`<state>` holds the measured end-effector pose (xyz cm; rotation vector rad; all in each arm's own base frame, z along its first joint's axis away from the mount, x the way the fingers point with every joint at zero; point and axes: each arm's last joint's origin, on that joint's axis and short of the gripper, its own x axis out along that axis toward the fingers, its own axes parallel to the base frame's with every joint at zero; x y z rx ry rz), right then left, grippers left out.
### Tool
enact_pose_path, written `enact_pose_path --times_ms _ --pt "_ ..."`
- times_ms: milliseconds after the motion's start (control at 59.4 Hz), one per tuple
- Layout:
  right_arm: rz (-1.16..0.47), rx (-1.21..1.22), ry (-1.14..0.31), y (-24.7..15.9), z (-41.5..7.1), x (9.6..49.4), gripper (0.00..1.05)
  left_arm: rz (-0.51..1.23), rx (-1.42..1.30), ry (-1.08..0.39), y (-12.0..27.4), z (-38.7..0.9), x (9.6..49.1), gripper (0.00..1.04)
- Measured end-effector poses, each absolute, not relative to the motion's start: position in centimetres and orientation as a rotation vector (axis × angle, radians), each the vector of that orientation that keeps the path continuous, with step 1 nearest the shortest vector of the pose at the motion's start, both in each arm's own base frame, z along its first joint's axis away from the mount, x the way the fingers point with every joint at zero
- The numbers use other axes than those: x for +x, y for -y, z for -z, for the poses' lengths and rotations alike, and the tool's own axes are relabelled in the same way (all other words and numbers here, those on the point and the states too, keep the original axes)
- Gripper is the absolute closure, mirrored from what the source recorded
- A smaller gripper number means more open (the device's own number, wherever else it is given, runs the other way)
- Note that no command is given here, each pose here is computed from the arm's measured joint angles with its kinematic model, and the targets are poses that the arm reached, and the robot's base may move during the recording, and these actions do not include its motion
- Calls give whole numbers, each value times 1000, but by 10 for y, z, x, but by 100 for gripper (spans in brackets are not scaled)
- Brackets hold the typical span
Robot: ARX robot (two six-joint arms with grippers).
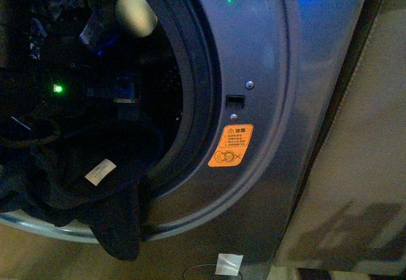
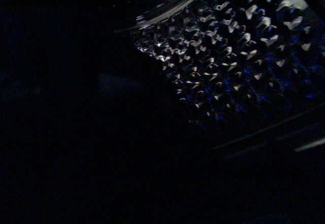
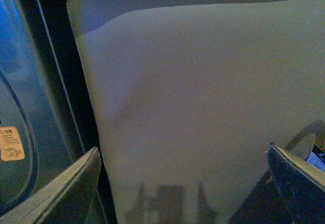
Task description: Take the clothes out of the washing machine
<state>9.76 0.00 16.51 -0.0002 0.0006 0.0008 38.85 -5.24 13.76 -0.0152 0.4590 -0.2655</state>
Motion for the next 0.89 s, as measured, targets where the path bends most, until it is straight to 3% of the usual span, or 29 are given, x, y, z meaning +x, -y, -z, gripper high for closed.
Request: enact_pose_path --times_ms 286,489,724,758,893 --pt "-1 0 -1 0 -165 98 7 183 67 -535 48 -115 413 7" --pt "-1 0 -1 0 -165 98 7 115 154 -694 45 -83 414 7" --pt "-1 0 -1 0 -165 98 7 71 188 -726 40 -82 416 7" --pt "-1 0 -1 0 -165 98 7 68 190 -727 39 -82 416 10" --pt "-1 0 -1 0 -165 98 7 94 226 -715 35 -82 408 38"
